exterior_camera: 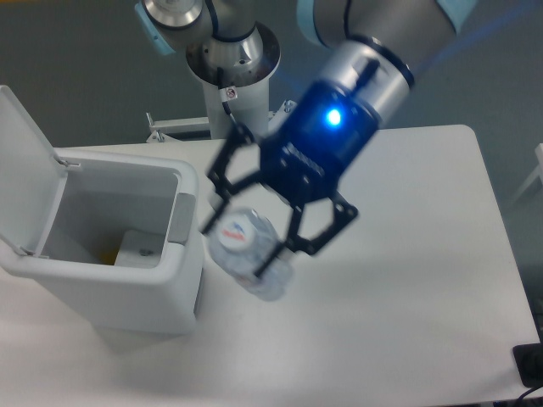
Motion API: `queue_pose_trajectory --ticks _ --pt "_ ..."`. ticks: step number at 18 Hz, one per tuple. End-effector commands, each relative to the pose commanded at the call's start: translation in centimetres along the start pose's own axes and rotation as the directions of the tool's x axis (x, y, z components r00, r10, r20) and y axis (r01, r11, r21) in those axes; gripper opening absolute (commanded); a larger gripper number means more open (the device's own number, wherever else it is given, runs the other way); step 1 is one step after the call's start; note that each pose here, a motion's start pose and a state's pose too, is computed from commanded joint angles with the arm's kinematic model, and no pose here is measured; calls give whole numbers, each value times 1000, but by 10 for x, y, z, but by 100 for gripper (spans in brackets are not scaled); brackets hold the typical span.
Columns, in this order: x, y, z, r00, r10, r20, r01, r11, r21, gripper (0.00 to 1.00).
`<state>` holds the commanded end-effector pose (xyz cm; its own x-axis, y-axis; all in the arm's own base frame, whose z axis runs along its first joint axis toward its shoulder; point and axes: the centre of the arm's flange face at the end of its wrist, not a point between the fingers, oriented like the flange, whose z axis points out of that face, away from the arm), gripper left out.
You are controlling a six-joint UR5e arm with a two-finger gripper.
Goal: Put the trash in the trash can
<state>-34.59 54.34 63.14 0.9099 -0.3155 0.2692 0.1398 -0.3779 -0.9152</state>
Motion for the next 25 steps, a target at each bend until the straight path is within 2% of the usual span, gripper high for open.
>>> queue_pose_trajectory --ticks 6,11,12,13,15,19,20,25 --pt "63 12 27 997 9 -71 -11 1000 -25 49" --pt "94 29 47 993 13 -121 -19 999 -47 53" --pt "97 32 48 992 9 -125 -16 999 -50 57" --pt "95 40 51 992 2 -129 -9 998 -56 64" --pt "93 50 55 991 2 -133 -10 998 -64 92" --pt "91 55 56 991 -9 -131 0 998 -70 95" --pt "91 57 56 991 -12 -132 2 997 -71 99" --pt "83 57 51 993 -19 -119 11 997 -70 100"
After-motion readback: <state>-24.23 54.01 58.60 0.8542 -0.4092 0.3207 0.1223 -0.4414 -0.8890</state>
